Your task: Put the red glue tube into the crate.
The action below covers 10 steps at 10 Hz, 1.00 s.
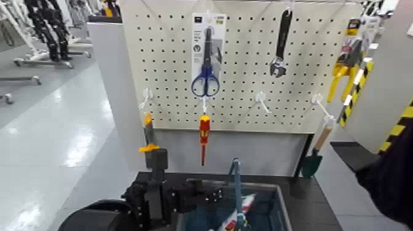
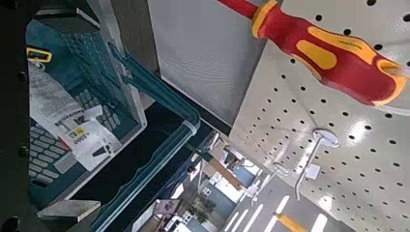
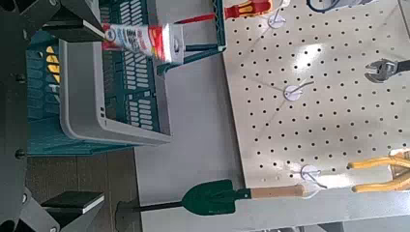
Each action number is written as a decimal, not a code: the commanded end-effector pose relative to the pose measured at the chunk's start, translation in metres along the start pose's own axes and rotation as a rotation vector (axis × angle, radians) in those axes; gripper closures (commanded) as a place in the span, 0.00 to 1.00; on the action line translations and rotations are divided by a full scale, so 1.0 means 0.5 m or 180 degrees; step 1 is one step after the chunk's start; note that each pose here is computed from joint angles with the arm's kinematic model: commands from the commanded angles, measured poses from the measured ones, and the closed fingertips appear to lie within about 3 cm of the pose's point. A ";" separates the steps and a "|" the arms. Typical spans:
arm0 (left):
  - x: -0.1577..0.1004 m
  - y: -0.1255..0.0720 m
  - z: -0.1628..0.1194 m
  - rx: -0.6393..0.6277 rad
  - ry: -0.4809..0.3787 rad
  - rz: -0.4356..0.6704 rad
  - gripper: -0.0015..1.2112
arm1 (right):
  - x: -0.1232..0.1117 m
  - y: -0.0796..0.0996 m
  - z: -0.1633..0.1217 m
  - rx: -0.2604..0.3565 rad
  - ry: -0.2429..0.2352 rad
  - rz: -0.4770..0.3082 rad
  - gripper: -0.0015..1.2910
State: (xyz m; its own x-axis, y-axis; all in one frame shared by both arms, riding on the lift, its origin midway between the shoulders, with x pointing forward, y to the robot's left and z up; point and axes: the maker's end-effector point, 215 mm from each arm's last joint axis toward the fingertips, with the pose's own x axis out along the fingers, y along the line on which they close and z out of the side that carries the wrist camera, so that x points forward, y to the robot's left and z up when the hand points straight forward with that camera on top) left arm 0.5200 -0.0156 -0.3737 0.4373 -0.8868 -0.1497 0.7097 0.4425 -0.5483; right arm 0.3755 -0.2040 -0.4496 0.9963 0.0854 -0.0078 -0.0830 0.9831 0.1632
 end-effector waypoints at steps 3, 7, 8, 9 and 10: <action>-0.053 0.017 0.028 0.0765 0.0210 0.0378 0.00 | -0.001 -0.001 0.002 0.0013 -0.0003 -0.0017 0.11; -0.192 0.092 0.015 0.1256 0.0018 0.1275 0.00 | -0.011 -0.013 -0.010 0.0054 0.0092 -0.0185 0.11; -0.223 0.108 0.005 0.1274 -0.0069 0.1487 0.00 | -0.013 -0.013 -0.012 0.0059 0.0103 -0.0202 0.11; -0.250 0.110 0.008 0.1430 -0.0235 0.1663 0.00 | -0.015 -0.013 -0.017 0.0063 0.0132 -0.0202 0.11; -0.278 0.110 0.009 0.1585 -0.0391 0.1863 0.00 | -0.016 -0.014 -0.019 0.0066 0.0146 -0.0204 0.11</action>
State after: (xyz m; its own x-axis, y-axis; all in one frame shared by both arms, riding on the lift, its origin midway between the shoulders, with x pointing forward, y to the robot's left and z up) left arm 0.5085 0.1328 -0.3808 0.8504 -0.4795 -0.2165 0.4934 0.8697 0.0116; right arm 0.3683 -0.2105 -0.4593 0.9976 0.0332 -0.0608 -0.0219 0.9838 0.1779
